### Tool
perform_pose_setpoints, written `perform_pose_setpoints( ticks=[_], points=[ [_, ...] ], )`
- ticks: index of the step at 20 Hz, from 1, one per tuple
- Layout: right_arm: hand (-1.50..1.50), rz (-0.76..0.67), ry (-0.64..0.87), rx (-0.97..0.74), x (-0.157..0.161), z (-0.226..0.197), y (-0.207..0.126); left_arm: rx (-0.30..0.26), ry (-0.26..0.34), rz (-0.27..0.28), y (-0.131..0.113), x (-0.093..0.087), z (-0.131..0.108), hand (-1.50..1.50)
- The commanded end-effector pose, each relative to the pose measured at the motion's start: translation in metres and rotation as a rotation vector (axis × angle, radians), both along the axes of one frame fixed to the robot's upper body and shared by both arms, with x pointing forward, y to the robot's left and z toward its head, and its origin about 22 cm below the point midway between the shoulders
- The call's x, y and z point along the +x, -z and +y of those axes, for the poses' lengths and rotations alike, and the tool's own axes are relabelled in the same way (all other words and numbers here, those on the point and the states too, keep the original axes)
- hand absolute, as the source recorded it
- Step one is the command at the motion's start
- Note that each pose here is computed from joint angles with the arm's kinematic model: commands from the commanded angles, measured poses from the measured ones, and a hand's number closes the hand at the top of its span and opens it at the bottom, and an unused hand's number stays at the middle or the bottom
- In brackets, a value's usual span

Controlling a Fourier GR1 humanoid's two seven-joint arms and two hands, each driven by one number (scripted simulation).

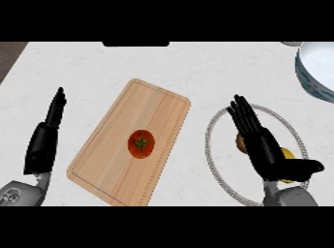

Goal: Pick the pear from the placemat and place it in the bowl

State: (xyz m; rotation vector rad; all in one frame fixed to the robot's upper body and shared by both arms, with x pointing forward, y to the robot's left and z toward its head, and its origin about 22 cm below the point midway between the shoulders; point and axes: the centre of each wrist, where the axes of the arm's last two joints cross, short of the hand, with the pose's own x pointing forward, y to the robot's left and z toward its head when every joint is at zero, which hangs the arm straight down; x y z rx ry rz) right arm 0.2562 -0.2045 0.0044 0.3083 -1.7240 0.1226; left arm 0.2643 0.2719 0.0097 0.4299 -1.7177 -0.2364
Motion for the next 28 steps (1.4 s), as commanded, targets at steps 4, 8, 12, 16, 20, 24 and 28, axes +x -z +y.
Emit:
perform_pose_setpoints(
  ticks=[4, 8, 12, 16, 20, 24, 28],
  points=[
    [1.5, -0.318, 0.197, -0.393, 0.032, -0.051, -0.097, -0.059, -0.073, 0.038, -0.032, 0.007, 0.034, 0.0],
    [-1.5, -0.056, 0.414, -1.051, 0.019, -0.151, -0.073, -0.084, -0.117, 0.086, -0.019, 0.002, 0.03, 0.0],
    [-1.5, -0.077, 0.743, -0.995, 0.001, -0.131, -0.066, -0.147, -0.146, 0.135, -0.02, -0.001, 0.036, 0.0],
    [-1.5, -0.068, 0.692, -1.09, -0.039, -0.084, -0.051, -0.159, -0.13, 0.143, -0.035, 0.0, 0.043, 0.0],
    [-1.5, -0.019, 0.79, -1.114, -0.07, -0.058, -0.071, -0.163, -0.109, 0.149, -0.046, 0.006, 0.053, 0.0],
    [-1.5, 0.017, 0.849, -1.17, -0.074, -0.028, -0.122, -0.175, -0.086, 0.135, -0.041, 0.013, 0.036, 0.0],
    [-1.5, 0.056, 0.839, -1.242, -0.045, -0.02, -0.17, -0.181, -0.068, 0.133, -0.054, 0.009, 0.05, 0.0]
  ],
)
